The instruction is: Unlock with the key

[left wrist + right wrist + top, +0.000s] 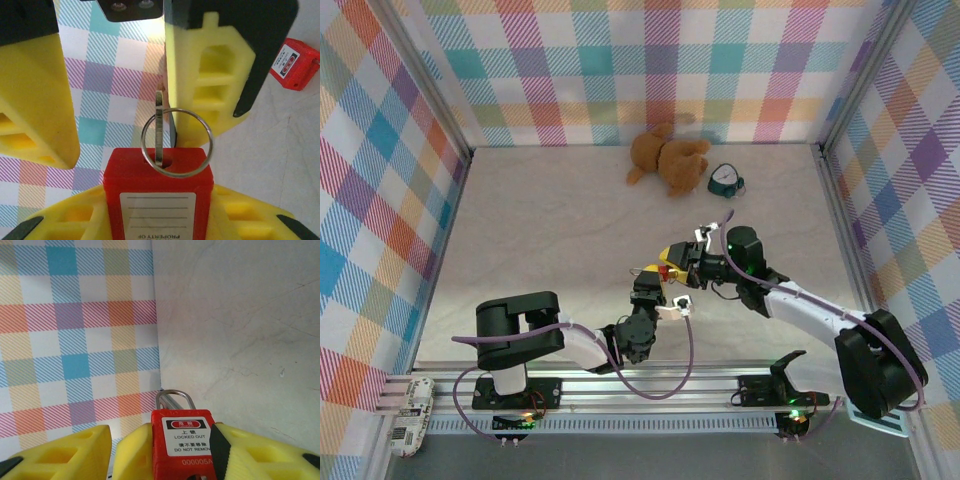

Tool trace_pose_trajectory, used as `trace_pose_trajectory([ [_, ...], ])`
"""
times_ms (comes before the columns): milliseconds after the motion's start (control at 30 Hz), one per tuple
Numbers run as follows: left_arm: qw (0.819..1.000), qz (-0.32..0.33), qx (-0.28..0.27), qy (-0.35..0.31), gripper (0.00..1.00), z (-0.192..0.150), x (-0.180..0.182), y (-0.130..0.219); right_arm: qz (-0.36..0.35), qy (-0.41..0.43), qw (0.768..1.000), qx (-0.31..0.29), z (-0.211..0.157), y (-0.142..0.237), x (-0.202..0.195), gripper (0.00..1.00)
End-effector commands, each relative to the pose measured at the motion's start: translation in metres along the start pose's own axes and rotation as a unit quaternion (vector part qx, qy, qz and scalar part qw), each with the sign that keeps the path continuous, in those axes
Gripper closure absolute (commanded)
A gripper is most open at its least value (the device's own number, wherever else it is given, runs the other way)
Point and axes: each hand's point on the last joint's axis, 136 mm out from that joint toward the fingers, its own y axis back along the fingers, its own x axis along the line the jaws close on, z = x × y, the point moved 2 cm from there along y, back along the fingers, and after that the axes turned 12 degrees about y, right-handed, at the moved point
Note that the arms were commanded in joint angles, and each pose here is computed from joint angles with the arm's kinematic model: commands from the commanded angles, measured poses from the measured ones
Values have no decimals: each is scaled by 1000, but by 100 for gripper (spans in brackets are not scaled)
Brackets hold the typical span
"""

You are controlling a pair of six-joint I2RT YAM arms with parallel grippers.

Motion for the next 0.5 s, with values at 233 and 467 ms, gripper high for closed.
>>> trace_pose_trajectory([
  [233, 999, 27, -7, 38, 84, 10, 23, -9, -35, -25, 999, 25, -17, 0, -18, 42],
  [467, 999, 29, -4, 35, 84, 10, 22, -16, -15, -32, 999, 34, -18, -6, -13, 51],
])
